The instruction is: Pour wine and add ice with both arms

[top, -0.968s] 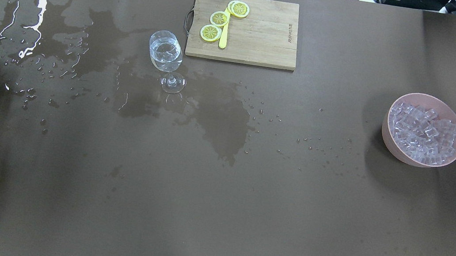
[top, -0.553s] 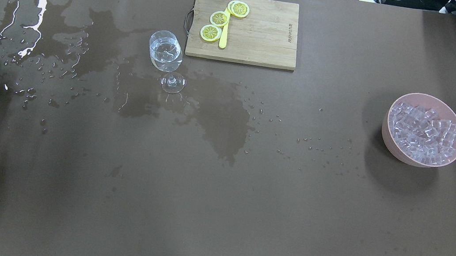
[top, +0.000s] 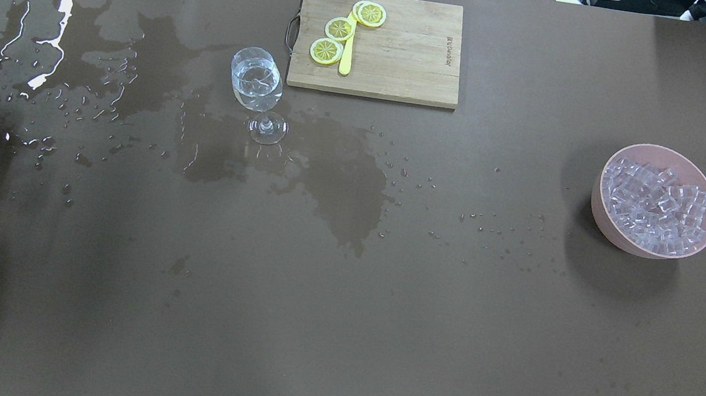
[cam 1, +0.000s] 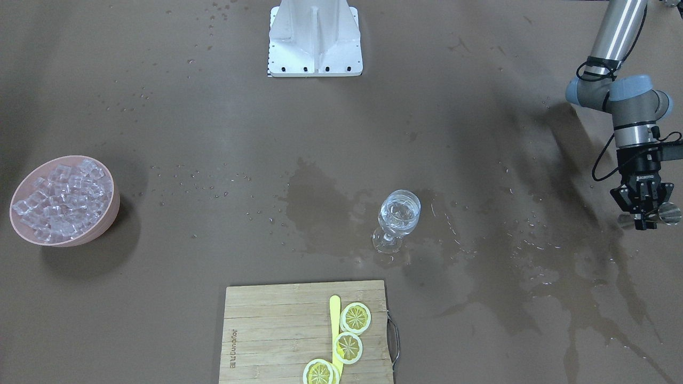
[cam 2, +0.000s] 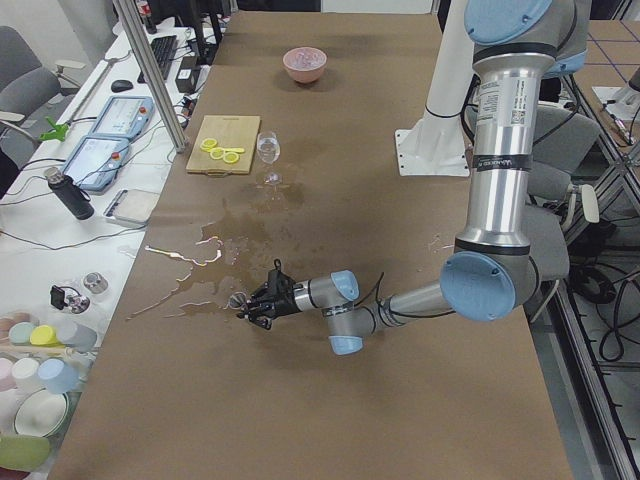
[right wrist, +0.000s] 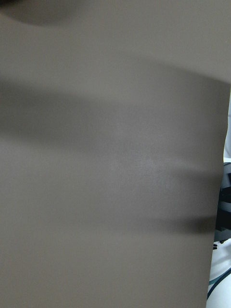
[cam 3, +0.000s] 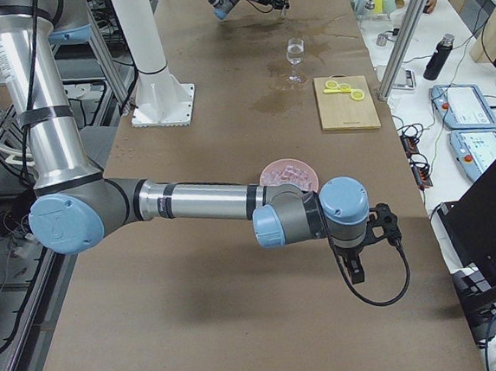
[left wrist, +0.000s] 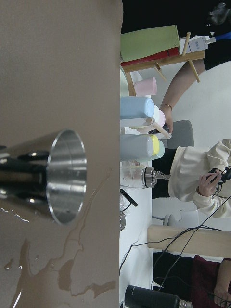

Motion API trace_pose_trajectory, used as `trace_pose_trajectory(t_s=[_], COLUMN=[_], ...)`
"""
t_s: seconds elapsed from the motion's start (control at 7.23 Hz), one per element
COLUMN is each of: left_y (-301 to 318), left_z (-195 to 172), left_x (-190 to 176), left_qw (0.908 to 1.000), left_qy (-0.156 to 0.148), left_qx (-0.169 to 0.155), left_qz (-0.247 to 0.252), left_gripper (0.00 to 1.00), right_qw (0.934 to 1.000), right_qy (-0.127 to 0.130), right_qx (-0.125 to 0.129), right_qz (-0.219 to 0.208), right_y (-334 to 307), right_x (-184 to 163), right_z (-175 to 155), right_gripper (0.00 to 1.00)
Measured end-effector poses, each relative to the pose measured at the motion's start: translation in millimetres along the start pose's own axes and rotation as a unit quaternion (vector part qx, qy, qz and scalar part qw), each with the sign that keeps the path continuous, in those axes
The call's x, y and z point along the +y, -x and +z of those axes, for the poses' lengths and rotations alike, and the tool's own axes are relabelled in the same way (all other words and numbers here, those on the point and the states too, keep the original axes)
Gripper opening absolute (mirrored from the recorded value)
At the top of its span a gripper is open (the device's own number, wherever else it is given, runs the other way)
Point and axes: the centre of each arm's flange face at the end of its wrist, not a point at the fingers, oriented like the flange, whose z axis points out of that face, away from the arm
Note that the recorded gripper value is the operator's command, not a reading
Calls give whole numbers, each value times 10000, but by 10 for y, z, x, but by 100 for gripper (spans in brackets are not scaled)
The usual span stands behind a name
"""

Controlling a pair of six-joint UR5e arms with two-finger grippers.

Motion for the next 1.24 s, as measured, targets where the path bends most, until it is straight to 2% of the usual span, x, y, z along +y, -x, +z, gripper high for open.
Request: trace_pose_trajectory(t_s=[0.41, 0.55, 0.69, 0.83, 0.97, 1.11, 1.24], left_y=[-27, -52, -65, -70, -71, -72, -74], left_z=[-13, -19, -23, -24, -25, -27, -29], left_x=[40, 70, 87, 93, 95, 98, 98], left_qw=[10000, 10000, 9999, 9999, 9999, 9999, 9999], left_qy=[21, 49, 66, 74, 80, 89, 98], left_qx=[57, 82, 97, 104, 108, 113, 121], left_qz=[3, 13, 18, 20, 20, 21, 20], left_gripper=[28, 31, 39, 58, 91, 97, 97], right_qw=[9995, 9992, 9988, 9982, 9971, 9962, 9958], right_qy=[7, 33, 60, 82, 94, 94, 80], right_qx=[114, 174, 227, 353, 544, 632, 636], right_qz=[305, 369, 422, 475, 531, 597, 657], right_y=[-291, -346, -385, -416, -449, -461, -436], right_x=[220, 288, 359, 405, 418, 422, 412], right_z=[-61, -47, -29, -23, -33, -41, -54], right_gripper=[100, 100, 100, 100, 100, 100, 100])
